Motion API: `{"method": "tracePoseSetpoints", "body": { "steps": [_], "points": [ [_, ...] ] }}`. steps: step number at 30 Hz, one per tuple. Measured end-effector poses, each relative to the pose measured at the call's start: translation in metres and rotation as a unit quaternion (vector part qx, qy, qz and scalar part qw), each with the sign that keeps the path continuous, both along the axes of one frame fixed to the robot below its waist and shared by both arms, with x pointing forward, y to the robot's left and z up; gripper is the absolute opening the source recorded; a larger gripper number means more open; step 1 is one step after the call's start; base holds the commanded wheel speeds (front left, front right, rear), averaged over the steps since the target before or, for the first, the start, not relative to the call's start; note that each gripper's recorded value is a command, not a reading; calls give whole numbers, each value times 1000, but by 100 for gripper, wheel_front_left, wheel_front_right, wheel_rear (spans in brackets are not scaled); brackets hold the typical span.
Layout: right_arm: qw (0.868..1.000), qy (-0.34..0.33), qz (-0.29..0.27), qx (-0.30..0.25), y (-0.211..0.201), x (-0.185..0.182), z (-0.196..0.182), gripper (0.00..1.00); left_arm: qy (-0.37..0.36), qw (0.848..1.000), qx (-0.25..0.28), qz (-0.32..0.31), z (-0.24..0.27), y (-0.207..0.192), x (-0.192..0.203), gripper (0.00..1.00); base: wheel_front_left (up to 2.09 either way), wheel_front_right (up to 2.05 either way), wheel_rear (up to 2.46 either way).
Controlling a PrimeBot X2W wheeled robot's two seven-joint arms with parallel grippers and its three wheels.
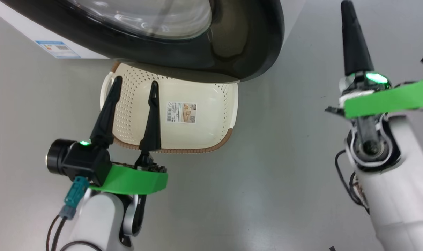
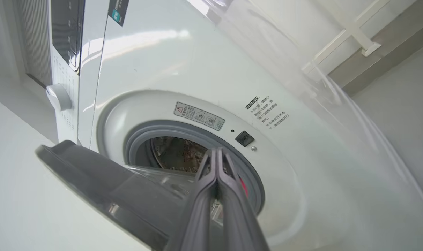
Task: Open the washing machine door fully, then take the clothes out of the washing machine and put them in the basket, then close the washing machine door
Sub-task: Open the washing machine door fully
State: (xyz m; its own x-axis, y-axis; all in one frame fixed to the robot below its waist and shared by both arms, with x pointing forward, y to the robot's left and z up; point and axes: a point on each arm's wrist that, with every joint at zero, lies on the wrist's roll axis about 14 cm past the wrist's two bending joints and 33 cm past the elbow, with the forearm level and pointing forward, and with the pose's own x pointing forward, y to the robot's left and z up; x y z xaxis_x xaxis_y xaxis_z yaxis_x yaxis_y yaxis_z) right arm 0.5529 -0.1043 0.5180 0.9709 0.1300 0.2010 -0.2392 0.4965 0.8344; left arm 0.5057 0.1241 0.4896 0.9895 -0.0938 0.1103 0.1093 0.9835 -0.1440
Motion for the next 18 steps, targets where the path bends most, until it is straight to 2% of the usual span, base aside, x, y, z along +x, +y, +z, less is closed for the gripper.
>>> {"method": "tracePoseSetpoints", "body": {
  "steps": [3, 6, 10, 14, 18],
  "points": [
    [995, 23, 33, 88, 2, 13, 5, 0, 3, 1000, 1, -1, -3, 0, 0, 100, 0, 0, 0],
    [984, 55, 81, 149, 11, 22, 3, 0, 6, 1000, 1, 0, -6, 0, 1, 100, 0, 0, 0],
    [968, 81, 156, 181, 25, 33, 6, 0, 11, 1000, 2, 3, -10, 2, 2, 100, 0, 0, 0],
    [940, 112, 240, 217, 44, 37, 7, 0, 14, 1000, 2, 2, -13, 1, 2, 100, 0, 0, 0],
    [915, 140, 289, 245, 49, 43, 3, 0, 17, 1000, 1, 2, -15, 1, 2, 100, 0, 0, 0]
  ]
}}
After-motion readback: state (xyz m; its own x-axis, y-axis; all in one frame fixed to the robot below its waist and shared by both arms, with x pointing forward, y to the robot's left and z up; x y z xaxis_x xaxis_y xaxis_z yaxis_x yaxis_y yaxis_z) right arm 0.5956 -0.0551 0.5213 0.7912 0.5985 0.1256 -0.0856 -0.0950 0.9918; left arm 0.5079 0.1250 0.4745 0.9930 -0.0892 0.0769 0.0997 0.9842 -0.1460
